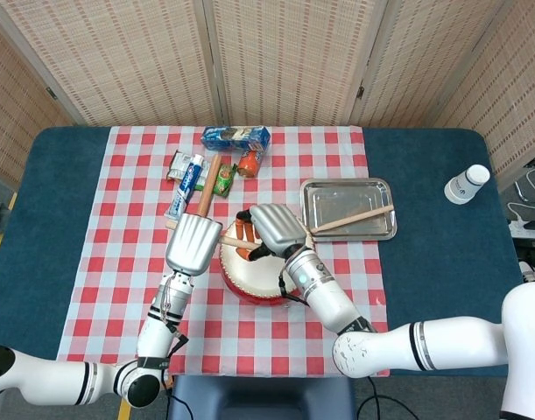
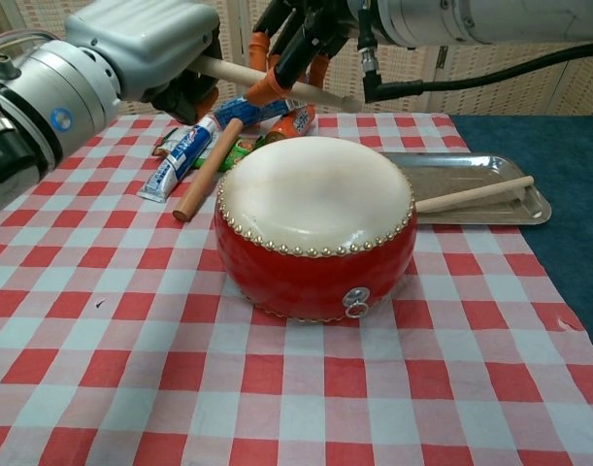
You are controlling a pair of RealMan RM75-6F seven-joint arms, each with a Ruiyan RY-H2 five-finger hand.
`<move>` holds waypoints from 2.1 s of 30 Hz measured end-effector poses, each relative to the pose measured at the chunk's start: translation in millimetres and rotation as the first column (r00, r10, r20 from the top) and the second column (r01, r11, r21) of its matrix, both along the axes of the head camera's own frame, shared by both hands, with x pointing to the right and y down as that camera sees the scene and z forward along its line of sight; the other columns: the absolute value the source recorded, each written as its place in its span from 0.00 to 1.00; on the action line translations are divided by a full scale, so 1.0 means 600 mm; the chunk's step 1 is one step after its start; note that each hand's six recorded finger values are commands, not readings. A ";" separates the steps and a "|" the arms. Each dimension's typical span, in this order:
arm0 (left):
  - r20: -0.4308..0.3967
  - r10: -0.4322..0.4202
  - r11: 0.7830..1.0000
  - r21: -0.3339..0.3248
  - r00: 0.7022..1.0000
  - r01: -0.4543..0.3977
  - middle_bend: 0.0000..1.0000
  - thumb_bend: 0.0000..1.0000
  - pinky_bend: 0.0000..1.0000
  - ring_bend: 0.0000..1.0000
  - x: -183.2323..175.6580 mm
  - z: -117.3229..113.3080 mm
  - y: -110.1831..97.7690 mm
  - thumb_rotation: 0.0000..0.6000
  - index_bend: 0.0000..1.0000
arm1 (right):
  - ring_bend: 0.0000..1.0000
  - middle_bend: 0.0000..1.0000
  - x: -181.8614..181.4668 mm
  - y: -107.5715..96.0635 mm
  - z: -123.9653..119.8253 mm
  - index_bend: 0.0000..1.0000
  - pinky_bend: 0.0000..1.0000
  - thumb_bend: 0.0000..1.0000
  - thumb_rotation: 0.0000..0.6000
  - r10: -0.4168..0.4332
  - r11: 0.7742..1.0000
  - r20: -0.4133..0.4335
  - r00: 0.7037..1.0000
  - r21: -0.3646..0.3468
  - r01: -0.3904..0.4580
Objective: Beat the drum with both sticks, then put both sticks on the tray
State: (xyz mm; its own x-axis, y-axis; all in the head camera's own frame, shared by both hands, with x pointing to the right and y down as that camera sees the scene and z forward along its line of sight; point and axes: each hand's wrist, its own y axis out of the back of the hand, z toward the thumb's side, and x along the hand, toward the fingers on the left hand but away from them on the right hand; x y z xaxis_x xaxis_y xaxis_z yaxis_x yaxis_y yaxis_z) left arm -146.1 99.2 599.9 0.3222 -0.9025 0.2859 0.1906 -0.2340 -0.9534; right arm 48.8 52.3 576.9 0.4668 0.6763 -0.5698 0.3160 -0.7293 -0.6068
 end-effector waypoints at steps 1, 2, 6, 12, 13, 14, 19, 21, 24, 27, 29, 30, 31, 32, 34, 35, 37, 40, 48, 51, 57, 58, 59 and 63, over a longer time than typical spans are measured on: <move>0.008 0.007 1.000 0.006 1.000 -0.007 0.99 0.82 1.00 0.85 0.000 0.001 0.000 1.00 0.85 | 0.57 0.66 0.000 0.000 0.001 0.66 0.53 0.27 1.00 -0.001 1.000 -0.003 1.000 0.002 0.001; 0.014 0.013 1.000 0.011 1.000 -0.013 0.98 0.82 1.00 0.84 0.000 0.001 0.001 1.00 0.85 | 0.58 0.67 -0.001 0.000 0.001 0.67 0.54 0.27 1.00 0.000 1.000 -0.004 1.000 0.004 0.000; 0.031 0.034 0.999 0.029 0.999 -0.035 0.92 0.82 1.00 0.79 0.002 0.003 0.003 1.00 0.80 | 0.61 0.69 -0.002 -0.001 0.001 0.73 0.55 0.28 1.00 0.006 1.000 -0.003 1.000 0.015 -0.006; 0.041 0.052 0.997 0.047 0.998 -0.054 0.79 0.81 1.00 0.69 0.004 0.003 0.006 1.00 0.66 | 0.64 0.72 -0.004 -0.002 0.001 0.78 0.58 0.28 1.00 0.014 0.999 -0.004 1.000 0.028 -0.014; 0.041 0.054 0.997 0.046 0.998 -0.056 0.77 0.81 1.00 0.67 0.003 0.003 0.007 1.00 0.63 | 0.64 0.72 -0.004 -0.002 0.002 0.78 0.58 0.28 1.00 0.014 0.999 -0.005 1.000 0.029 -0.014; 0.041 0.055 0.997 0.047 0.998 -0.057 0.73 0.80 0.99 0.64 0.003 0.003 0.006 1.00 0.59 | 0.64 0.72 -0.004 -0.002 0.002 0.79 0.58 0.28 1.00 0.014 0.999 -0.006 1.000 0.031 -0.014; 0.038 0.061 0.997 0.054 0.997 -0.063 0.59 0.77 0.89 0.54 0.004 0.001 0.006 1.00 0.46 | 0.66 0.73 -0.006 -0.001 0.004 0.82 0.60 0.28 1.00 0.015 0.999 -0.009 1.000 0.035 -0.015; 0.036 0.063 0.996 0.054 0.997 -0.064 0.55 0.76 0.84 0.50 0.004 0.001 0.007 1.00 0.42 | 0.66 0.73 -0.007 0.000 0.005 0.83 0.60 0.28 1.00 0.013 0.999 -0.011 1.000 0.037 -0.013; 0.037 0.069 0.996 0.059 0.997 -0.071 0.49 0.75 0.76 0.44 0.006 -0.001 0.007 1.00 0.35 | 0.67 0.74 -0.009 0.002 0.006 0.84 0.61 0.29 1.00 0.013 0.999 -0.013 1.000 0.040 -0.013; 0.038 0.074 0.995 0.065 0.996 -0.077 0.44 0.75 0.72 0.40 0.008 -0.003 0.006 1.00 0.32 | 0.68 0.74 -0.010 0.002 0.005 0.86 0.62 0.29 1.00 0.015 0.999 -0.012 1.000 0.044 -0.015; 0.039 0.079 0.994 0.070 0.996 -0.081 0.42 0.74 0.71 0.39 0.009 -0.004 0.007 1.00 0.29 | 0.69 0.75 -0.010 0.001 0.004 0.87 0.62 0.29 1.00 0.018 0.999 -0.012 1.000 0.048 -0.017; 0.040 0.080 0.994 0.071 0.996 -0.083 0.42 0.74 0.70 0.38 0.010 -0.004 0.007 1.00 0.29 | 0.69 0.75 -0.010 0.000 0.004 0.87 0.63 0.29 1.00 0.019 0.999 -0.011 1.000 0.049 -0.019; 0.040 0.082 0.994 0.073 0.996 -0.084 0.41 0.73 0.69 0.37 0.010 -0.004 0.007 1.00 0.28 | 0.69 0.75 -0.010 0.000 0.004 0.88 0.63 0.29 1.00 0.020 0.999 -0.010 1.000 0.051 -0.020; 0.041 0.082 0.994 0.075 0.996 -0.085 0.40 0.72 0.68 0.37 0.010 -0.005 0.007 1.00 0.28 | 0.70 0.76 -0.010 -0.001 0.004 0.89 0.63 0.29 1.00 0.021 0.998 -0.010 1.000 0.054 -0.021; 0.041 0.082 0.993 0.078 0.996 -0.085 0.39 0.72 0.64 0.34 0.010 -0.005 0.007 1.00 0.26 | 0.71 0.77 -0.008 -0.001 0.004 0.90 0.64 0.30 1.00 0.023 0.998 -0.011 1.000 0.058 -0.022; 0.042 0.083 0.993 0.079 0.996 -0.086 0.38 0.72 0.63 0.34 0.010 -0.005 0.006 1.00 0.26 | 0.71 0.77 -0.007 -0.002 0.005 0.91 0.64 0.30 1.00 0.024 0.998 -0.012 1.000 0.060 -0.023; 0.045 0.084 0.993 0.084 0.995 -0.087 0.36 0.72 0.61 0.32 0.010 -0.006 0.005 1.00 0.25 | 0.72 0.78 -0.006 -0.002 0.006 0.93 0.65 0.30 1.00 0.025 0.998 -0.014 1.000 0.063 -0.024; 0.048 0.082 0.993 0.085 0.995 -0.086 0.35 0.72 0.60 0.31 0.009 -0.006 0.005 1.00 0.24 | 0.72 0.78 -0.005 -0.002 0.007 0.94 0.65 0.30 1.00 0.025 0.997 -0.016 1.000 0.067 -0.024; 0.054 0.085 0.992 0.093 0.995 -0.090 0.34 0.72 0.58 0.29 0.010 -0.007 0.004 1.00 0.22 | 0.73 0.78 -0.006 -0.002 0.007 0.96 0.66 0.30 1.00 0.022 0.997 -0.009 1.000 0.074 -0.021; 0.056 0.082 0.992 0.089 0.995 -0.087 0.33 0.72 0.54 0.28 0.008 -0.005 0.003 1.00 0.19 | 0.73 0.78 -0.006 -0.002 0.006 0.98 0.66 0.30 1.00 0.020 0.997 -0.006 1.000 0.080 -0.020; 0.045 0.061 0.996 0.064 0.997 -0.064 0.28 0.72 0.47 0.23 0.000 -0.003 -0.002 1.00 0.10 | 0.74 0.79 0.003 -0.005 0.005 1.00 0.67 0.30 1.00 0.031 0.995 0.006 1.000 0.093 -0.031; 0.043 0.058 0.996 0.059 0.997 -0.060 0.27 0.72 0.46 0.22 -0.001 -0.003 -0.003 1.00 0.08 | 0.75 0.79 0.004 -0.005 0.004 1.00 0.67 0.30 1.00 0.033 0.995 0.007 0.999 0.095 -0.033; 0.042 0.056 0.997 0.057 0.998 -0.058 0.26 0.72 0.45 0.21 -0.002 -0.004 -0.003 1.00 0.07 | 0.75 0.79 0.006 -0.006 0.004 1.00 0.67 0.30 1.00 0.035 0.995 0.008 0.999 0.097 -0.035; 0.038 0.047 0.998 0.050 0.998 -0.049 0.23 0.70 0.40 0.17 -0.005 -0.004 -0.006 1.00 0.03 | 0.75 0.79 0.015 -0.008 0.003 1.00 0.67 0.30 1.00 0.041 0.994 0.009 0.999 0.100 -0.042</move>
State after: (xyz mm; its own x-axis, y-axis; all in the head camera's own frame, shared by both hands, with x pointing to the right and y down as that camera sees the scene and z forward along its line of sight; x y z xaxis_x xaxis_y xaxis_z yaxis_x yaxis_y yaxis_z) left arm -149.2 95.8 597.7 0.3558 -0.8999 0.2521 0.2352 -0.1748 -0.9561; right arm 57.7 47.8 578.6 0.4408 0.7489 -0.4948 0.3495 -0.6510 -0.6738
